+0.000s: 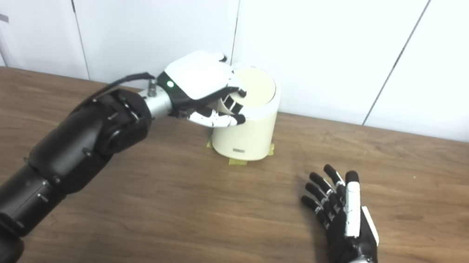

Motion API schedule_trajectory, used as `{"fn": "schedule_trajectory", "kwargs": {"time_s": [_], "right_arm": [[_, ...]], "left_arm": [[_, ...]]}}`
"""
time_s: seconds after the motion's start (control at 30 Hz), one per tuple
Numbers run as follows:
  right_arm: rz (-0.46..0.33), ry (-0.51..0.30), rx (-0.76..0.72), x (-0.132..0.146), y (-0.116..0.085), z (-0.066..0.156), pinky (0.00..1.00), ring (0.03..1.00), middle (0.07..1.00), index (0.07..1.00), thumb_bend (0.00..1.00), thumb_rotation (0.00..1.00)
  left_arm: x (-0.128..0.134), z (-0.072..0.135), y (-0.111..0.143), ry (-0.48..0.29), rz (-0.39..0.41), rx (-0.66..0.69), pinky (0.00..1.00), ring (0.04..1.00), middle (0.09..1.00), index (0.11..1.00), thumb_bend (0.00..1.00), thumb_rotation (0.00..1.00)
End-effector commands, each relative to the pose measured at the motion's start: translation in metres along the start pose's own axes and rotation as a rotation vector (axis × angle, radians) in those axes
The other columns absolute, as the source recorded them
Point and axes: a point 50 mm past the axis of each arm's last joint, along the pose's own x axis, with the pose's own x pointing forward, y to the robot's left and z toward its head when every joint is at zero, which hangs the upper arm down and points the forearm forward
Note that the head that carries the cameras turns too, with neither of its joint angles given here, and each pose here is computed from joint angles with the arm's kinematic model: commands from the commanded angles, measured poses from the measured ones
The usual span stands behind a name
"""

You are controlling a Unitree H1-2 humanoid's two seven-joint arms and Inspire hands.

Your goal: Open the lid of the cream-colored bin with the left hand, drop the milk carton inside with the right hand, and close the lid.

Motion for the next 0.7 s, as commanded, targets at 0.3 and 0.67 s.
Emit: {"fn": "schedule_trajectory", "kwargs": {"time_s": [0.3,0.67], "right_arm": [[0.024,-0.09,-0.012,0.001,0.006,0.019,0.76,0.844,0.841,0.903,0.56,1.0],[0.044,-0.229,-0.156,-0.001,0.007,0.037,0.73,0.848,0.848,0.903,0.58,1.0]], "left_arm": [[-0.044,0.009,0.017,0.207,0.303,-0.635,0.84,0.885,0.881,0.838,0.3,0.87],[-0.108,0.021,-0.032,0.345,0.372,-0.966,0.8,0.85,0.844,0.847,0.34,0.92]]}}
